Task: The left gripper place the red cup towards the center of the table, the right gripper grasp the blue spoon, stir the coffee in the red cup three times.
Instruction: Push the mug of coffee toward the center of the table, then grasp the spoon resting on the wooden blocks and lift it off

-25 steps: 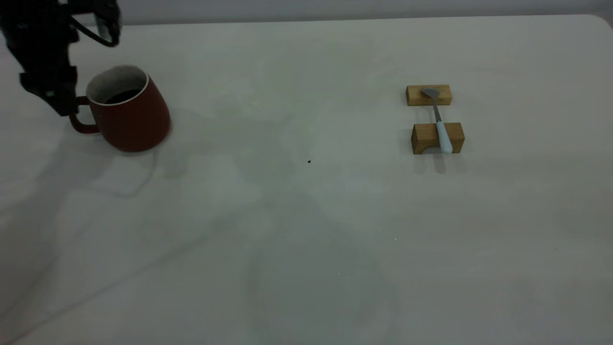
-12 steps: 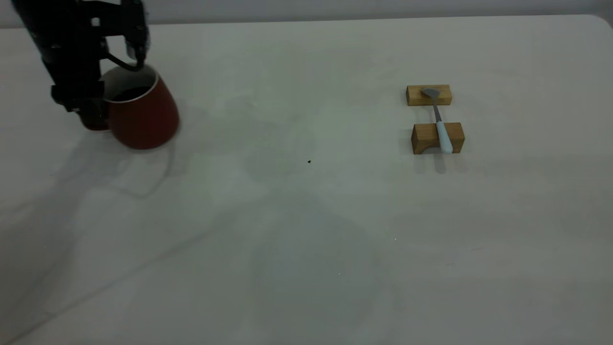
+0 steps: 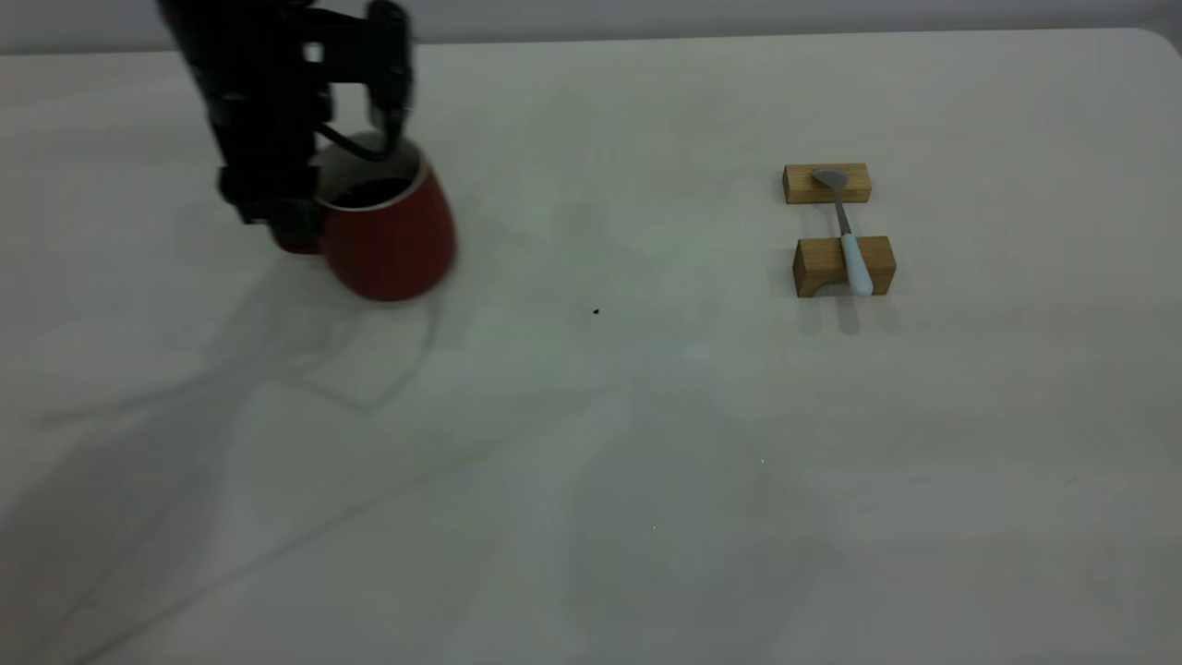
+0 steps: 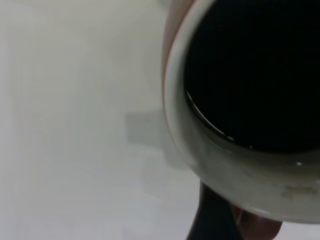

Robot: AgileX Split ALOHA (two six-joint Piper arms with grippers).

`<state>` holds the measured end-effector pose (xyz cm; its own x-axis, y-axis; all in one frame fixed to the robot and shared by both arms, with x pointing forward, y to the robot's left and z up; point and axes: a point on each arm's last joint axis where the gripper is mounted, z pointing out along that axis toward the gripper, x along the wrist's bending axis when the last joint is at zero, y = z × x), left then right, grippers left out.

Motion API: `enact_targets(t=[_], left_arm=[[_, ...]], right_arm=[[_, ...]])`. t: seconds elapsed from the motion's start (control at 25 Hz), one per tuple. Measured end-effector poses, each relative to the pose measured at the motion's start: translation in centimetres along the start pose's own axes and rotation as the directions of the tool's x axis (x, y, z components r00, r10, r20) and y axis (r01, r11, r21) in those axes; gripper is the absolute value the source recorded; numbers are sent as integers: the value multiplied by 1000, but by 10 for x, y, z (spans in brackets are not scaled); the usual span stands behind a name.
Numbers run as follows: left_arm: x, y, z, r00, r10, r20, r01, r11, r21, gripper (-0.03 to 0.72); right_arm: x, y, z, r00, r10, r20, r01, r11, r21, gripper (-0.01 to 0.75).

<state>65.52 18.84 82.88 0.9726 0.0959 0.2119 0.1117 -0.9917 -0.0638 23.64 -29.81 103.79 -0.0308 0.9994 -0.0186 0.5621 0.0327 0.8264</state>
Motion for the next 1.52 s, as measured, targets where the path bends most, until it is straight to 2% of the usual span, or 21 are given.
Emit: enact_targets(t=[0.24,0.36,0.56,0.68,0.84,1.0,1.16,1.36,1.52], left_arm=[[-19,45,-7,998,59,-8,-59,997,-46,594],[-25,59,-9,1000,30,-8,-31,997,-69,594],[-25,63,-22,995,-96,-3,96,992,-77,594],[-18,59,-59,974,-224,-27,220,970,-100,594],[-13,47,-127,897,-441,-38,434,892,-125,594],[-28,23,-189,783,-622,-1,621,783,-37,594],[-50,-2,-242,736,-677,14,675,736,54,594],[-66,-20,-291,674,-739,-5,737,673,-63,594],[-87,-36,-320,578,-816,23,810,570,-141,594]], right_arm=[[0,0,0,1000,0,0,0,1000,0,441],[0,0,0,1000,0,0,0,1000,0,441],[0,0,0,1000,0,0,0,1000,0,441],[0,0,0,1000,0,0,0,1000,0,441],[0,0,0,1000,0,0,0,1000,0,441],[0,0,0,1000,0,0,0,1000,0,441],[0,0,0,1000,1,0,-1,1000,0,441],[0,0,0,1000,1,0,-1,1000,0,441],[0,0,0,1000,1,0,-1,1000,0,441]])
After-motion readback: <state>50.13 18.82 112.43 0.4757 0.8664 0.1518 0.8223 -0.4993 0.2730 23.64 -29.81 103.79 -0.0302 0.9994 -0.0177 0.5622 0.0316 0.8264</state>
